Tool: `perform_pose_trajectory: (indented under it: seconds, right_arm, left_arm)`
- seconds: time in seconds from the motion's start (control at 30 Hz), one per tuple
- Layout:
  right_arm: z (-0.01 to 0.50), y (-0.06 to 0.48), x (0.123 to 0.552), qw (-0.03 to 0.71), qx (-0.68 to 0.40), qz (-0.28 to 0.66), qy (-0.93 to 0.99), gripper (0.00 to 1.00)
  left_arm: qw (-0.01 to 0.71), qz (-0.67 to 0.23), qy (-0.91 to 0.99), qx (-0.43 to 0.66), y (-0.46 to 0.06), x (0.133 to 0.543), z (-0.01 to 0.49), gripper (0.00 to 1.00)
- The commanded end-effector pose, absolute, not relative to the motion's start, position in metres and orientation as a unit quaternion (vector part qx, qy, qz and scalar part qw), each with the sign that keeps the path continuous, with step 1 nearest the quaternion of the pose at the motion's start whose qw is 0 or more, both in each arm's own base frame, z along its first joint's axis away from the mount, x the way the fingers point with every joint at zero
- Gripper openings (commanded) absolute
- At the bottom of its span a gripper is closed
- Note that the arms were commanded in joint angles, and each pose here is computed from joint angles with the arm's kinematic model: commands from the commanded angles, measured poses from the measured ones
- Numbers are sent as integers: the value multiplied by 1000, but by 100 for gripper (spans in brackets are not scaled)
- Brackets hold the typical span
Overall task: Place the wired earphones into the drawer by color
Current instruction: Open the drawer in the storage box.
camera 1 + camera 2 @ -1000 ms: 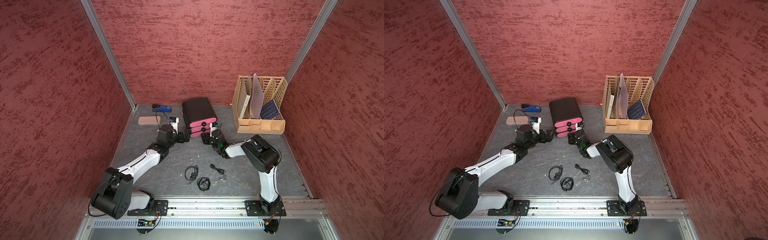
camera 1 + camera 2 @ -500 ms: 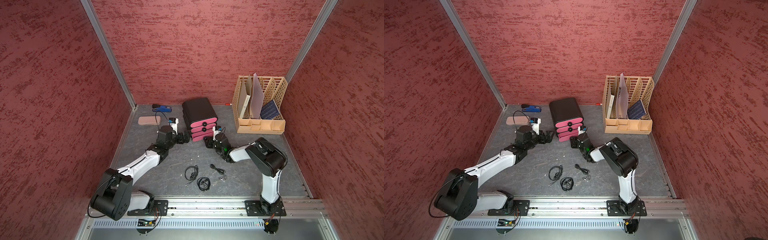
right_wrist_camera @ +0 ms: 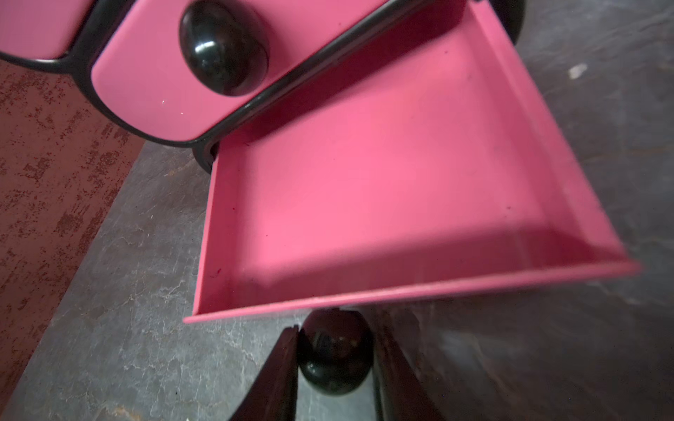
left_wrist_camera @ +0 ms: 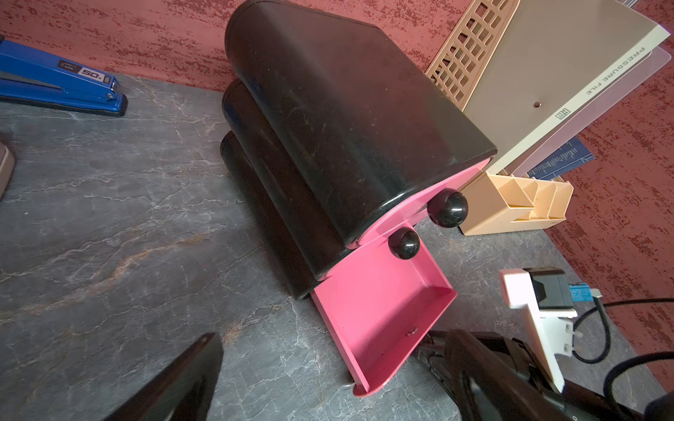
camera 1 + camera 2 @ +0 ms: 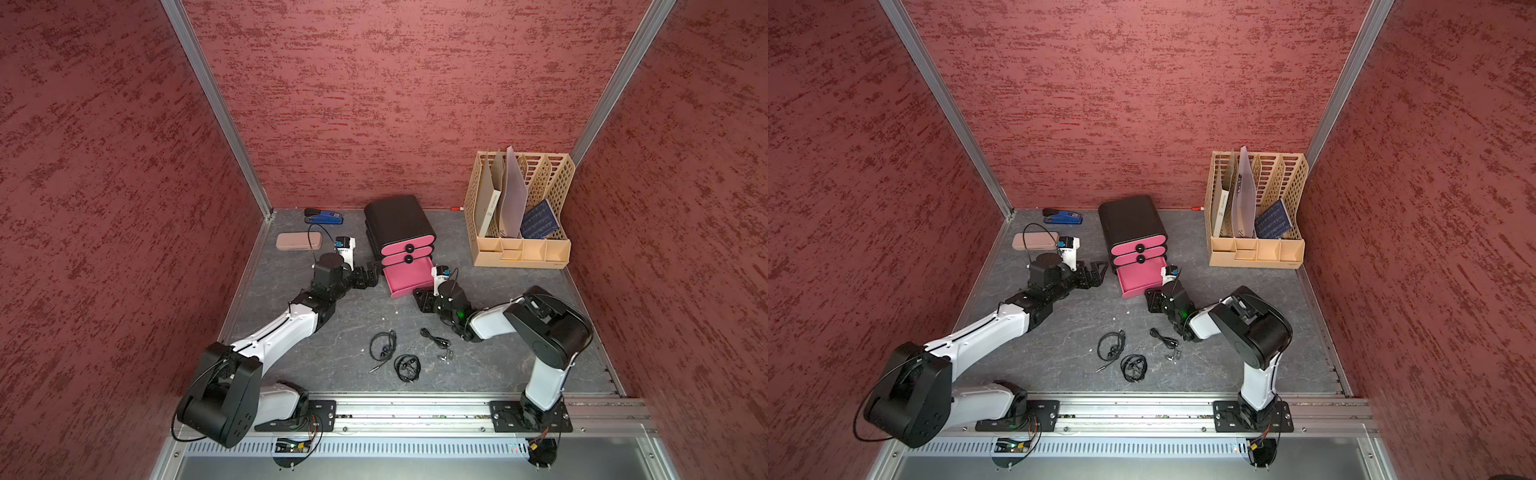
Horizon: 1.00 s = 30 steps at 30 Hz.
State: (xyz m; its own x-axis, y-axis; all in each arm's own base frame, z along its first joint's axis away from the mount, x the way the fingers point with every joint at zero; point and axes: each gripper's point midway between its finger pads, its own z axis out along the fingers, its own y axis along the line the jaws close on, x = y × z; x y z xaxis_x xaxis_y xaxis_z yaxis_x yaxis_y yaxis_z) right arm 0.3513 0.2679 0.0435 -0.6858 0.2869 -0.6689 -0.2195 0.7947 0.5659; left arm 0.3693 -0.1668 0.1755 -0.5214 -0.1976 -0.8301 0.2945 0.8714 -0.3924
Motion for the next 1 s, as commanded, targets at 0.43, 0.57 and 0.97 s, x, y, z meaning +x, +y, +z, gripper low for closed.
perform_pose_trajectory:
  seconds: [0.43,0.57,0.97]
  right_arm:
    - [37,257,315,364,25,311,878,33]
    - [36,260,309,354,27,319,879,33]
    - [44,255,300,346,14,305,887,53]
  left_arm:
    - [507,-256,823,23,-162,368,187,100]
    - [506,-256,823,24,-162,367,186,100]
    - [510,-257,821,25,-162,366,189,100]
